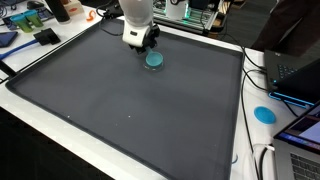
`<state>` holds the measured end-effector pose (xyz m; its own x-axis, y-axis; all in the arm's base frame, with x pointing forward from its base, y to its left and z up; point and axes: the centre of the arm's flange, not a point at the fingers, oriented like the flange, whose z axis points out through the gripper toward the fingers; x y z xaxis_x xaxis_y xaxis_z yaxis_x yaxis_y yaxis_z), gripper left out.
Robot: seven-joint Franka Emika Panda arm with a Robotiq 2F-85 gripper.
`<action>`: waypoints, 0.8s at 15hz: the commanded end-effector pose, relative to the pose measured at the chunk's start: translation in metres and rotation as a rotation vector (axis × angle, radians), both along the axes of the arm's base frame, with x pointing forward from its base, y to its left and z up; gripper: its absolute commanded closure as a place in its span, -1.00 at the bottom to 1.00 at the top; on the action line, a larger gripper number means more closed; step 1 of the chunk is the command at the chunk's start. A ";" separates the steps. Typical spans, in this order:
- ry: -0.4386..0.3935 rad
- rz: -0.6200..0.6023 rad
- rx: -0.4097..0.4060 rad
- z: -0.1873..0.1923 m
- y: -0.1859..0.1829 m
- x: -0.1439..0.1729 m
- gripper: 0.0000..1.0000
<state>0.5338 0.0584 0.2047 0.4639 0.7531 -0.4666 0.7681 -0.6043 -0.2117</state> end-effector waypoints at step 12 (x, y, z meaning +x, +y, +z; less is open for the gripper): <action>-0.086 0.003 0.051 0.003 0.000 -0.016 0.38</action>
<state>0.5315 0.0585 0.2119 0.4821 0.7663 -0.4246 0.7827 -0.5945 -0.1842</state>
